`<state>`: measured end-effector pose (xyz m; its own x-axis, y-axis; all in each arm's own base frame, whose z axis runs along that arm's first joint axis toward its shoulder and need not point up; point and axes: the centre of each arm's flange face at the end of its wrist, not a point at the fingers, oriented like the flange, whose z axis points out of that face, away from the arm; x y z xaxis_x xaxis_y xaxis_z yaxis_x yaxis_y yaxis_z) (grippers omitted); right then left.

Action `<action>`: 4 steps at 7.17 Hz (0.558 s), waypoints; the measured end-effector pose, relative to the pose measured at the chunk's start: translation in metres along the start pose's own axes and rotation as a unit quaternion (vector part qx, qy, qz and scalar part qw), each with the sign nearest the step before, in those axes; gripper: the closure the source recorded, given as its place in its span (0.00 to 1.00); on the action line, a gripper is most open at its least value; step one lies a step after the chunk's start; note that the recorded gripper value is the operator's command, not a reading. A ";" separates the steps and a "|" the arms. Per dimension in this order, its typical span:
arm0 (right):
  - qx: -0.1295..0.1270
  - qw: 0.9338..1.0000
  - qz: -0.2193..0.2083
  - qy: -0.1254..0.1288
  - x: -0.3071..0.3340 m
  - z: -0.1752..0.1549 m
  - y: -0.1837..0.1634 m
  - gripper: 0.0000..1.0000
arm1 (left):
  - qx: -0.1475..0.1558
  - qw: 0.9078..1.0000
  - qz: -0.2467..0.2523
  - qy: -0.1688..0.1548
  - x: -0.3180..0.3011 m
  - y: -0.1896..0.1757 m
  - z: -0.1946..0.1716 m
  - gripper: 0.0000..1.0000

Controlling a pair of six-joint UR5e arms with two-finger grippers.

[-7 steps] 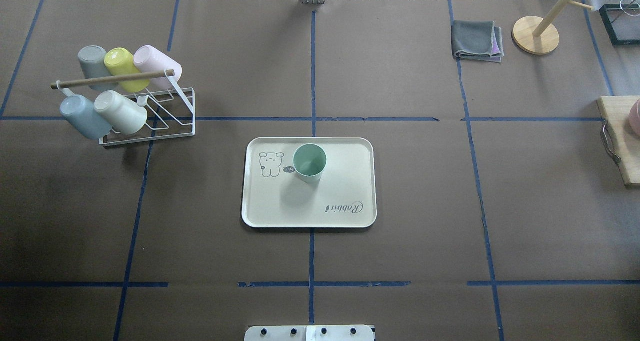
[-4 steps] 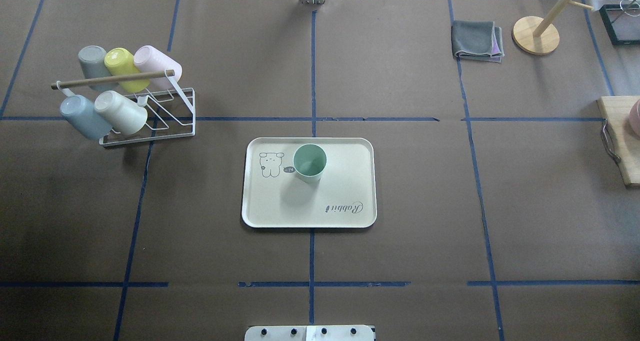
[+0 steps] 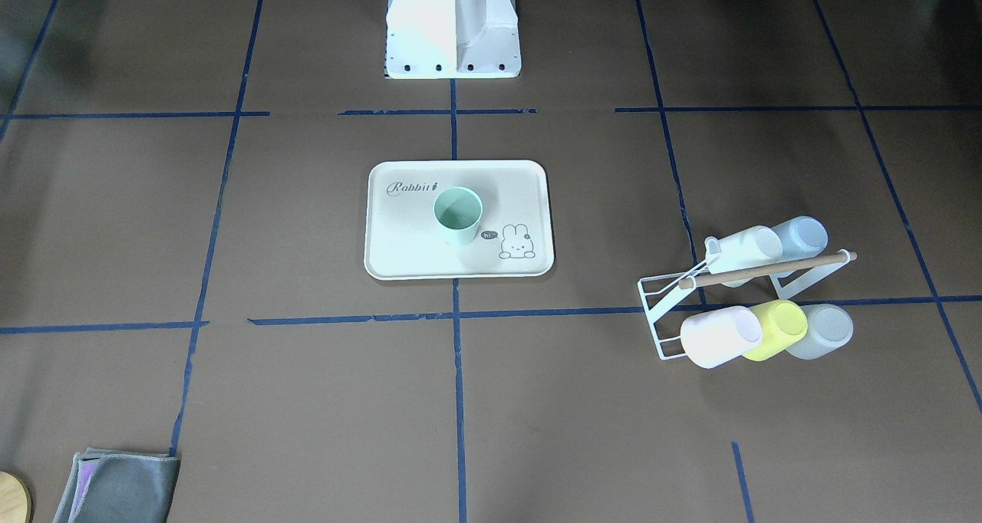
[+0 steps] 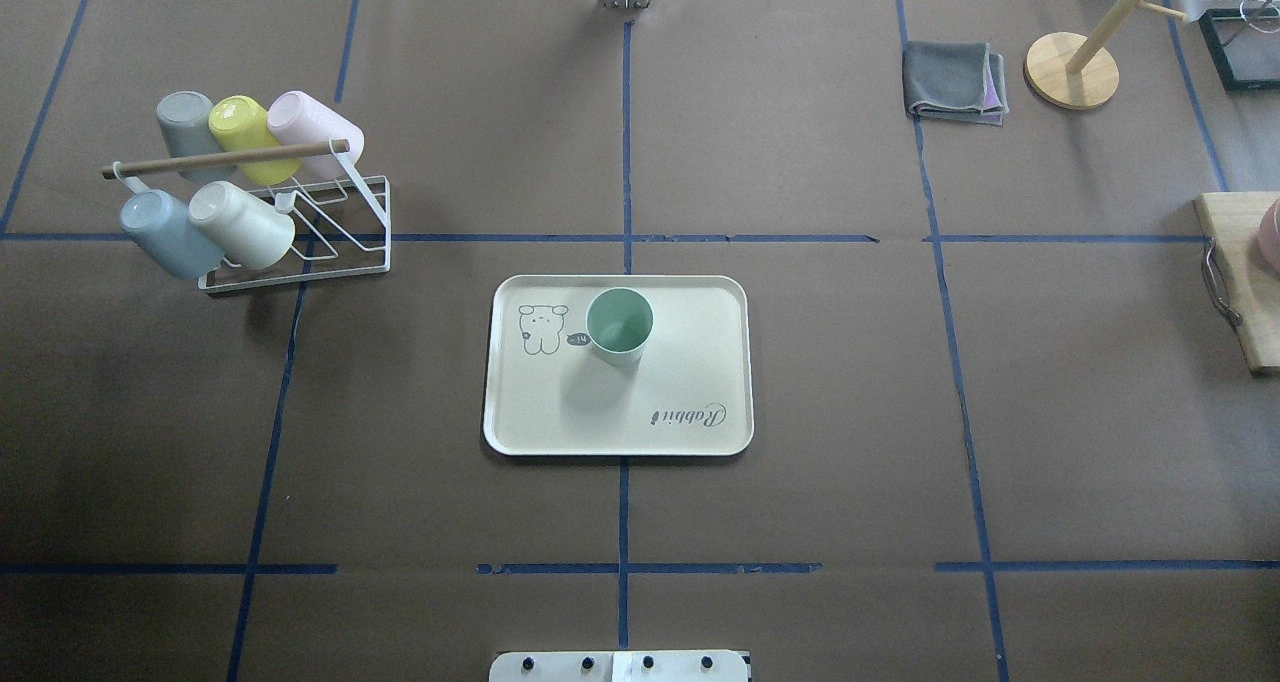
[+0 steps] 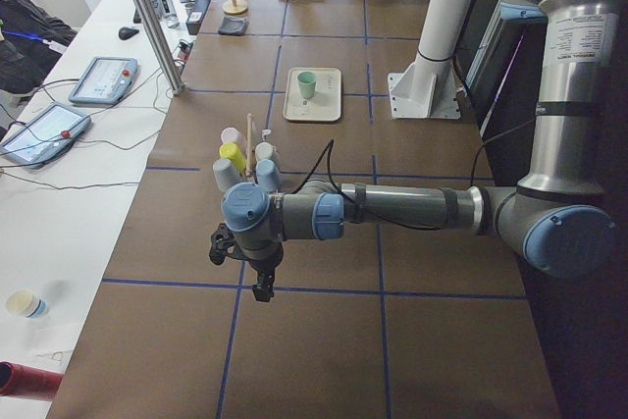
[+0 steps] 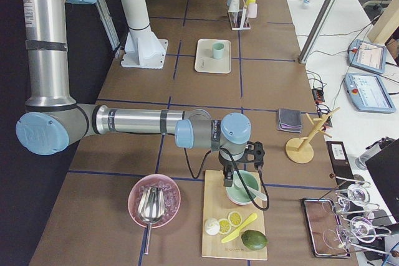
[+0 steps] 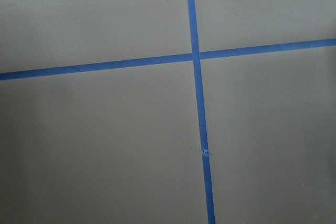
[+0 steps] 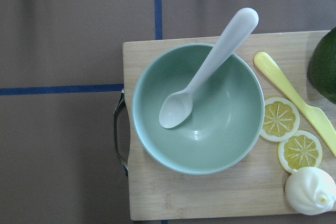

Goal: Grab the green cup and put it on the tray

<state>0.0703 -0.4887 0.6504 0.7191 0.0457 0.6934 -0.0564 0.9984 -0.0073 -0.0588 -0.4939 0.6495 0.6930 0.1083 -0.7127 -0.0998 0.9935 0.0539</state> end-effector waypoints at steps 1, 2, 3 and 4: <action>0.000 1.000 0.003 0.002 0.004 0.000 0.002 0.00 | 0.000 1.000 0.000 0.000 0.000 0.000 0.000 0.00; 0.001 1.000 0.006 0.003 0.007 -0.001 0.003 0.00 | 0.000 1.000 0.000 0.001 0.001 0.000 0.000 0.00; 0.001 1.000 0.010 0.003 0.008 -0.001 0.004 0.00 | 0.001 1.000 0.000 0.004 0.001 0.000 -0.001 0.00; 0.000 1.000 0.013 0.001 0.010 -0.001 0.008 0.00 | 0.001 1.000 0.001 0.005 0.002 0.000 -0.001 0.00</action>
<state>0.0774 -0.4804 0.6564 0.7188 0.0724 0.6915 -0.0763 0.9968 -0.0251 -0.0581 -0.4941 0.6480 0.6853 0.1094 -0.7200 -0.0989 0.9935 0.0567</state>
